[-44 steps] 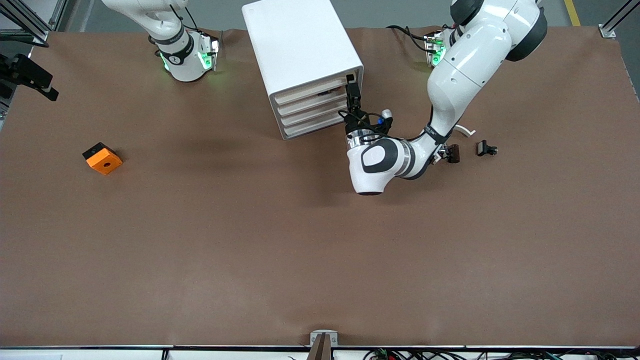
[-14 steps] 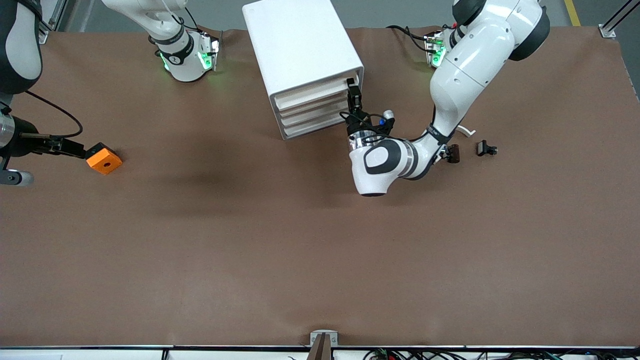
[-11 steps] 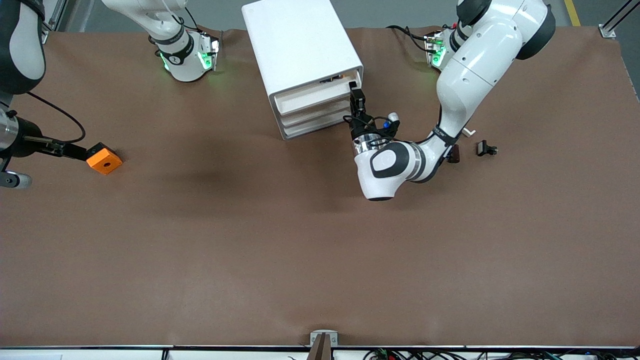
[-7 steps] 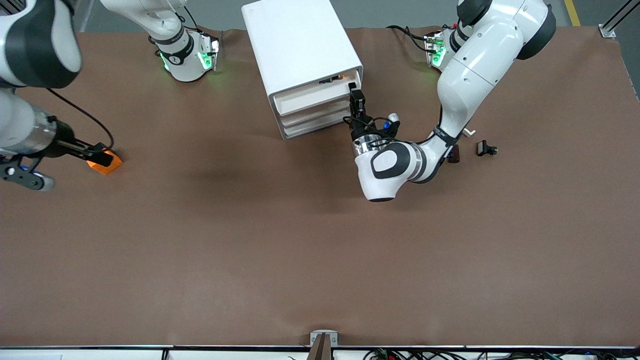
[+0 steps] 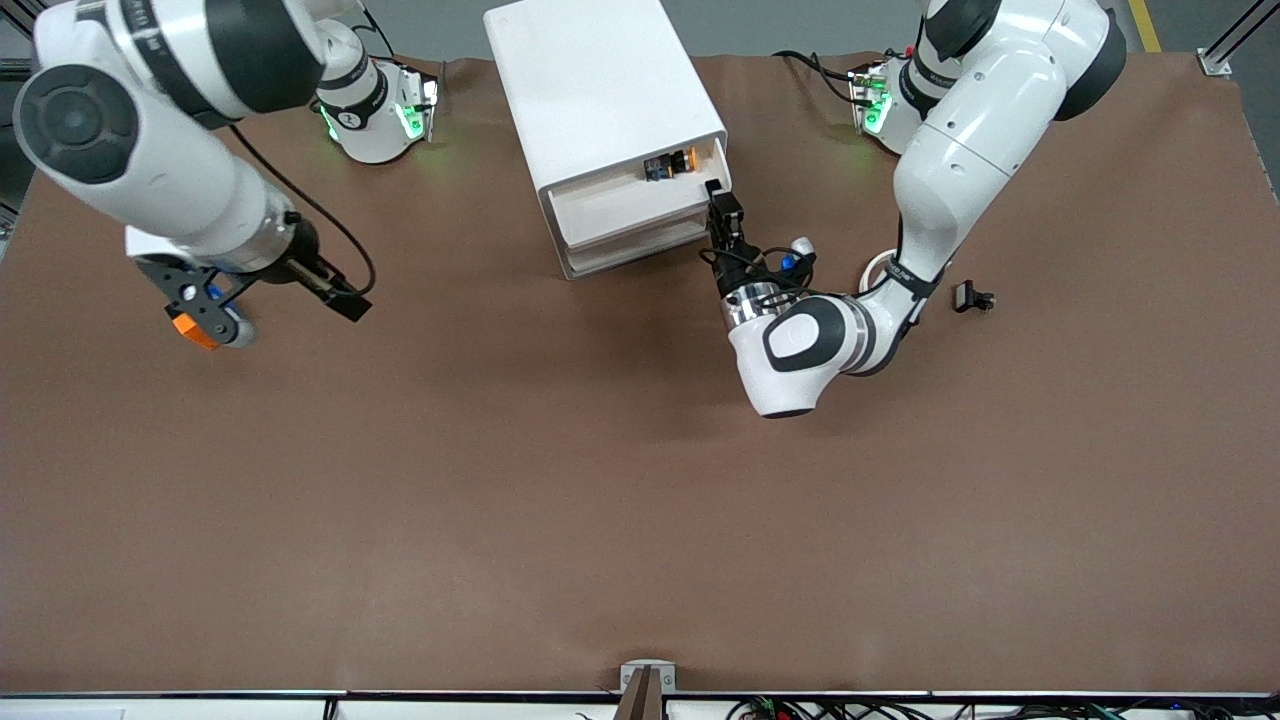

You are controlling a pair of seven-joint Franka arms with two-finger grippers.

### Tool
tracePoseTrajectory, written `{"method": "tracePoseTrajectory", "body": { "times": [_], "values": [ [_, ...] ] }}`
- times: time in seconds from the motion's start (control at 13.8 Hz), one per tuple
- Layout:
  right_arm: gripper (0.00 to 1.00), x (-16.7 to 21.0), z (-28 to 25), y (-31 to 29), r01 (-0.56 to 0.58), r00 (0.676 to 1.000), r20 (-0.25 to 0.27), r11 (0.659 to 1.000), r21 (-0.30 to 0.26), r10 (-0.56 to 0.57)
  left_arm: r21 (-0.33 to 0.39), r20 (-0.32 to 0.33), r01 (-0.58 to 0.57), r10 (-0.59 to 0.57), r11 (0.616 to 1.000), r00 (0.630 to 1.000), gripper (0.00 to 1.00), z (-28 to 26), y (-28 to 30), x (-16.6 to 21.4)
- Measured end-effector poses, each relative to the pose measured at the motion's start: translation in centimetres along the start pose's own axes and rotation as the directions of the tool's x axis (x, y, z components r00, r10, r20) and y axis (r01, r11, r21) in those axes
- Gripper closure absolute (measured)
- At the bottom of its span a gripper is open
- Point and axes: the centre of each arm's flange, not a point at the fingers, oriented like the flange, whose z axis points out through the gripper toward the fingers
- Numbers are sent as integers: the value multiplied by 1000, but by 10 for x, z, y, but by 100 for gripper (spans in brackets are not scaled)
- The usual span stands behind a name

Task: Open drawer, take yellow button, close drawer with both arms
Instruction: 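Pull the drawer open with the left gripper while the right gripper approaches, then grasp the yellow-capped button inside the drawer with the right gripper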

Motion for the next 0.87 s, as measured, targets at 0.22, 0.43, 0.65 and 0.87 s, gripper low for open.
{"method": "tracePoseTrajectory", "body": {
  "times": [0.22, 0.43, 0.65, 0.87],
  "values": [
    [0, -46, -1, -19, -100, 995, 14, 995, 6, 100, -20, 36, -4, 5, 1000, 999, 89, -16, -2, 6],
    [0, -96, -3, -35, -184, 983, 18, 983, 10, 183, -28, 57, -5, 7, 1000, 998, 89, -27, -4, 12],
    [0, -172, -2, -50, -283, 959, 14, 959, 10, 283, -33, 75, -8, 10, 999, 997, 89, -36, -6, 18],
    [0, -241, -1, -62, -354, 935, 10, 934, 53, 354, -38, 91, -10, 14, 999, 996, 88, -45, -8, 23]
  ]
}}
